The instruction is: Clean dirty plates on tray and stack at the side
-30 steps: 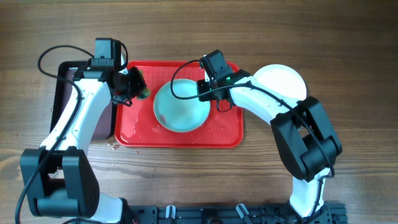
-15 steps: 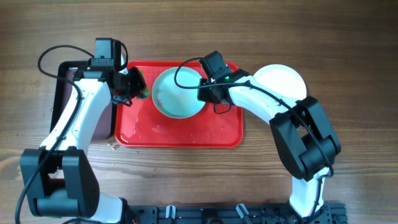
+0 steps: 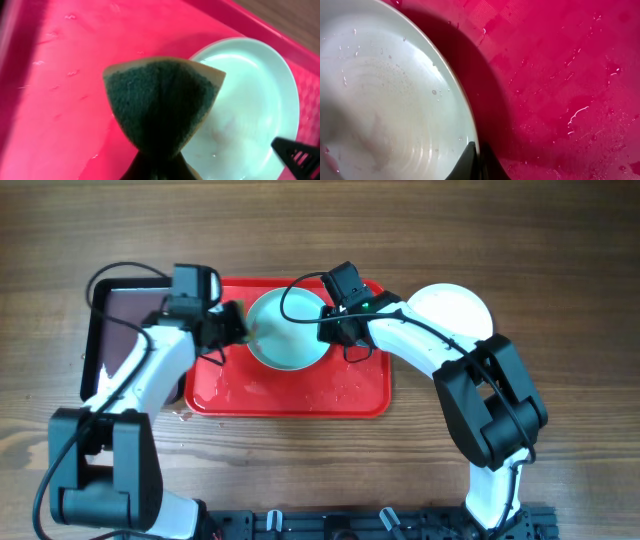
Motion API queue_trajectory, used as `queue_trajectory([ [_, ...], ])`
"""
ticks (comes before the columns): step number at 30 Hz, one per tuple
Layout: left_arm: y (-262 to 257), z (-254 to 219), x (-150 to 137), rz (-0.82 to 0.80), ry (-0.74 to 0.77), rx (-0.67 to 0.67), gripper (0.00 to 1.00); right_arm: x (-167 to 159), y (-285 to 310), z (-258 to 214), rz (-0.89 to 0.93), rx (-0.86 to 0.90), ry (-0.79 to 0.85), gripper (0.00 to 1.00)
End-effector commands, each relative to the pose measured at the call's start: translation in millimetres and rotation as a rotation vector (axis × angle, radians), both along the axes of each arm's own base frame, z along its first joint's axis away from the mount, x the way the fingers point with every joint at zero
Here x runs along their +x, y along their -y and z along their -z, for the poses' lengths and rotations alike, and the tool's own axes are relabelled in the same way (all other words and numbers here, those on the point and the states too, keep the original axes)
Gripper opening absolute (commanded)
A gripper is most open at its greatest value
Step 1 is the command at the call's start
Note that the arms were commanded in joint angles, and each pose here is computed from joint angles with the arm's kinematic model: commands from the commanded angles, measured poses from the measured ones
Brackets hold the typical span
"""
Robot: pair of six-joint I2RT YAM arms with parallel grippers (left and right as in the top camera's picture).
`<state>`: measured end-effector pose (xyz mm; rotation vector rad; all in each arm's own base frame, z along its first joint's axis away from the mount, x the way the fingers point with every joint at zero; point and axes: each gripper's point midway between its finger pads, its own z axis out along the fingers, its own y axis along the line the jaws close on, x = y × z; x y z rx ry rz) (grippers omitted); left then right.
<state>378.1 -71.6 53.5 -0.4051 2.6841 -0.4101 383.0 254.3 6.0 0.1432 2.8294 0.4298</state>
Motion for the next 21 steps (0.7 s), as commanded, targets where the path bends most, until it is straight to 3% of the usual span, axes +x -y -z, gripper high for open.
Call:
queue_trajectory([
  [1, 19.9, 1.6, 3.9, 0.105, 0.064, 0.084, 0.04, -7.6, 3.4, 18.7, -0.027, -0.026, -0.037, 0.04],
  [9, 27.2, 15.7, -0.4, 0.145, 0.074, 0.321, 0.04, -6.9, 3.1, 18.4, -0.041, -0.028, -0.03, 0.04],
  [16, 25.3, 59.0, -9.9, 0.167, -0.032, 0.35, 0.04, -6.4, 2.8, 18.2, -0.043, -0.028, -0.027, 0.04],
  [21, 26.7, 61.7, -4.8, 0.164, -0.017, 0.347, 0.04, -6.1, 2.4, 18.0, -0.043, -0.026, -0.025, 0.04],
])
